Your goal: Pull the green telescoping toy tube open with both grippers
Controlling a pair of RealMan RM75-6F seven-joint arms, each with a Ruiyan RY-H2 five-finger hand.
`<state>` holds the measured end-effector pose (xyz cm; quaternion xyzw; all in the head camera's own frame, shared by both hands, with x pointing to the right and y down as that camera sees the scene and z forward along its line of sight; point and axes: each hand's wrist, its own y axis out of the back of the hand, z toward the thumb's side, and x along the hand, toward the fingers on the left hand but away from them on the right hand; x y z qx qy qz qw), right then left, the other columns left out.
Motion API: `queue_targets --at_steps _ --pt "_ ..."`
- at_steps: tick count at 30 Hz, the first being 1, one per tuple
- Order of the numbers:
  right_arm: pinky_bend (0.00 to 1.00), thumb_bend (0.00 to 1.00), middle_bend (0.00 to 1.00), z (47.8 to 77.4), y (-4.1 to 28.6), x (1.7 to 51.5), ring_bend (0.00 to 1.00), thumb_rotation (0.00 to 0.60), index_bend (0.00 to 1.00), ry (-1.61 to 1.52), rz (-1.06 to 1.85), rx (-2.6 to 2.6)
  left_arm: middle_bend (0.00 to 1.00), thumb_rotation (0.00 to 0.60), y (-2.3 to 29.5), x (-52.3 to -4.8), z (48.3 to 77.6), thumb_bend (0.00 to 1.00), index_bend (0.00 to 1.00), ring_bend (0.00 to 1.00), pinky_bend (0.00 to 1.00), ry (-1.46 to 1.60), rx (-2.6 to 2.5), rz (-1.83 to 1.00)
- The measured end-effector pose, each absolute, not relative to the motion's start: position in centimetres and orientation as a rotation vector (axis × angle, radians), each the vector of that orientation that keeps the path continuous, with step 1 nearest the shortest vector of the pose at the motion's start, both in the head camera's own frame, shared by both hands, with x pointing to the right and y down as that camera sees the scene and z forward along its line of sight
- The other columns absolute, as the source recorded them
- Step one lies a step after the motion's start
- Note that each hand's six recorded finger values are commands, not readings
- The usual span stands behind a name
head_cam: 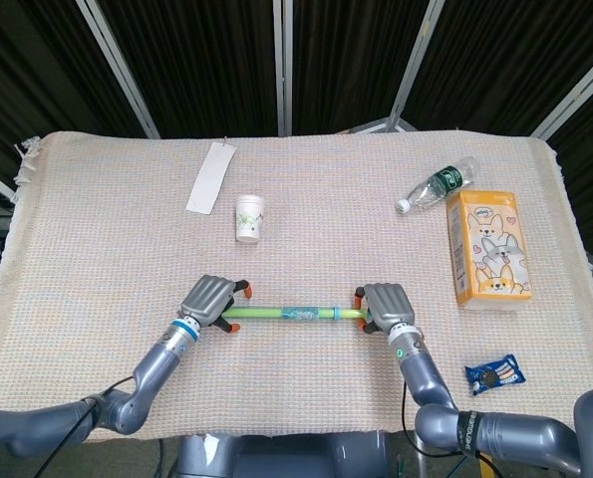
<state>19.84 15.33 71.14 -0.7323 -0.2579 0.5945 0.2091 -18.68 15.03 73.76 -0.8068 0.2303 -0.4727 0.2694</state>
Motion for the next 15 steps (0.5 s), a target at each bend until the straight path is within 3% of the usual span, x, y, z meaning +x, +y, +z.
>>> queue_targets --at_steps 7,11,15 --pt "1.00 0.50 1.00 71.13 15.20 19.88 1.00 0.600 0.66 -0.723 1.651 -2.035 0.97 0.600 15.00 -18.32 74.30 0.23 0.46 0.90 1.00 0.618 -2.189 -1.290" --pt "1.00 0.50 1.00 71.10 15.09 20.06 1.00 0.600 0.66 -0.726 1.653 -2.029 0.97 0.600 15.03 -18.01 74.42 0.37 0.56 0.90 1.00 0.616 -2.190 -1.290" --pt "1.00 0.51 1.00 71.01 14.97 20.18 1.00 0.600 0.66 -0.730 1.653 -2.027 0.97 0.600 14.89 -17.81 74.23 0.41 0.66 0.90 1.00 0.633 -2.188 -1.279"
